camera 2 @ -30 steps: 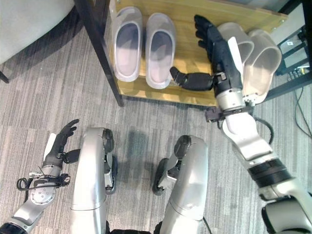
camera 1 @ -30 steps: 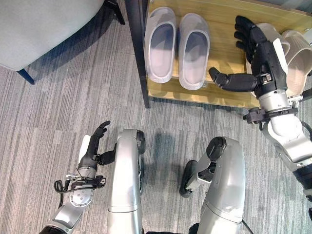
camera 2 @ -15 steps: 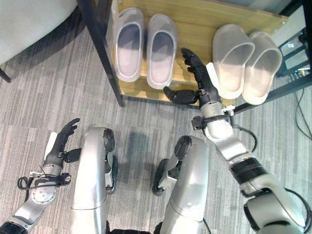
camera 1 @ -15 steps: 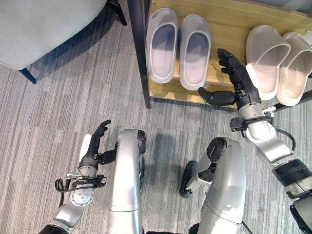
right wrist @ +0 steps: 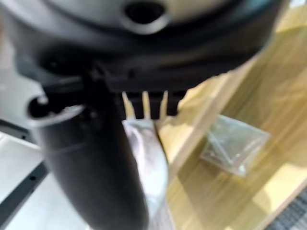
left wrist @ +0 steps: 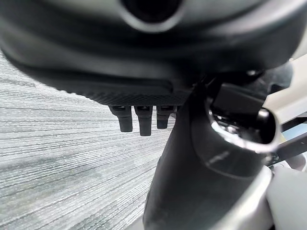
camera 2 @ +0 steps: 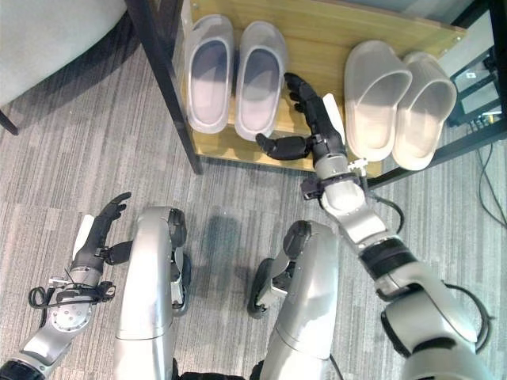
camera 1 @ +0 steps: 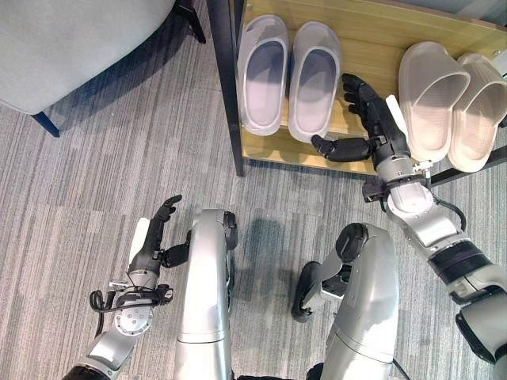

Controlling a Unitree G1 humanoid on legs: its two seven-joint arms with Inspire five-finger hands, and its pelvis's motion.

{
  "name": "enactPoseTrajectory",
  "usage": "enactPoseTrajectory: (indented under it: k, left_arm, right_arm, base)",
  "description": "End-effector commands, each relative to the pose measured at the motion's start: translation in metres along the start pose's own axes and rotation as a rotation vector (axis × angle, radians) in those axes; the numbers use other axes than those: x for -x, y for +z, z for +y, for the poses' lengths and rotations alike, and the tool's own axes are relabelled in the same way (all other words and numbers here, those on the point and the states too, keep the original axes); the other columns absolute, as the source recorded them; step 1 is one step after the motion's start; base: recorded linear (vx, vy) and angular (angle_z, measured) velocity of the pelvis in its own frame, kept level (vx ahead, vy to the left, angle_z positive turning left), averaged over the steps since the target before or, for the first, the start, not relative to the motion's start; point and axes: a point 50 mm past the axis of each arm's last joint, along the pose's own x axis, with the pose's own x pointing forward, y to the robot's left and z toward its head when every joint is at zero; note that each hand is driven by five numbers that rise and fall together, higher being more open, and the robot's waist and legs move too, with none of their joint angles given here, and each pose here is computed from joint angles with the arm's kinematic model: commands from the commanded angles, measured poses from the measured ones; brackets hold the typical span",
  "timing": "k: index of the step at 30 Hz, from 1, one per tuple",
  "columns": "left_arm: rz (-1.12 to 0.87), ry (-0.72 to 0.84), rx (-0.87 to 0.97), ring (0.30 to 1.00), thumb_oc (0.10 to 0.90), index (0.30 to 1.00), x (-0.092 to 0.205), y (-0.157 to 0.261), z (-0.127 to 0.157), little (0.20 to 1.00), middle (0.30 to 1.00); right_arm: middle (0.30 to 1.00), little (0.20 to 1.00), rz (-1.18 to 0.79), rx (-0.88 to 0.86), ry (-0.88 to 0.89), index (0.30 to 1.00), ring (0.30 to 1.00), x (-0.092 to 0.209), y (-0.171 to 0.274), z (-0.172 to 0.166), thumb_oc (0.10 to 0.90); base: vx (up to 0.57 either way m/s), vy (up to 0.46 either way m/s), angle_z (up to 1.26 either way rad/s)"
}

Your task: Arrange the slippers neatly on the shoe rack.

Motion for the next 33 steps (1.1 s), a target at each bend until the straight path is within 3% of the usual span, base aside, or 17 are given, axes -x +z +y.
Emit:
enactPoseTrajectory:
  k: [1, 9, 20, 28, 29, 33]
  left_arm:
    - [-0.23, -0.089, 0.13, 0.9, 0.8, 0.9, -0.002, 0.045, -0.023, 0.9, 0.9]
    - [-0.229, -0.071, 0.117, 0.9, 0.8, 0.9, -0.003, 0.044, -0.02, 0.9, 0.9]
    - [-0.201, -0.029, 0.117, 0.9, 0.8, 0.9, 0.002, 0.04, -0.014, 0.9, 0.9]
    - [-0.197, 0.022, 0.136, 0.9, 0.8, 0.9, 0.004, 0.04, -0.008, 0.9, 0.9]
    - [-0.173, 0.061, 0.125, 0.9, 0.8, 0.9, 0.008, 0.034, -0.006, 0.9, 0.9]
    - [-0.181, 0.116, 0.11, 0.9, 0.8, 0.9, 0.009, 0.034, -0.003, 0.9, 0.9]
  right_arm:
    - [0.9, 0.9, -0.177, -0.024, -0.034, 0.9, 0.9, -0.03, 0.05, -0.006, 0.8]
    - [0.9, 0.9, -0.225, -0.005, 0.018, 0.9, 0.9, -0.023, 0.059, -0.001, 0.8]
    - [0.9, 0.9, -0.334, -0.141, -0.323, 0.9, 0.9, 0.022, 0.058, -0.047, 0.8]
    - [0.9, 0.9, -0.462, -0.12, -0.275, 0.9, 0.9, 0.044, 0.079, -0.042, 0.8]
    - [0.9, 0.9, -0.602, 0.128, -0.268, 0.9, 0.9, 0.066, 0.101, -0.042, 0.8]
    - [0.9, 0.9, -0.652, 0.247, -0.314, 0.9, 0.9, 0.086, 0.107, -0.042, 0.8]
  base:
    - [-0.01, 0.007, -0.05]
    - [0.0, 0.0, -0.01]
    - [0.0, 0.0, 0.0]
    - [0.0, -0.004, 0.0]
    - [0.0, 0.0, 0.0]
    - [0.0, -0.017, 0.06]
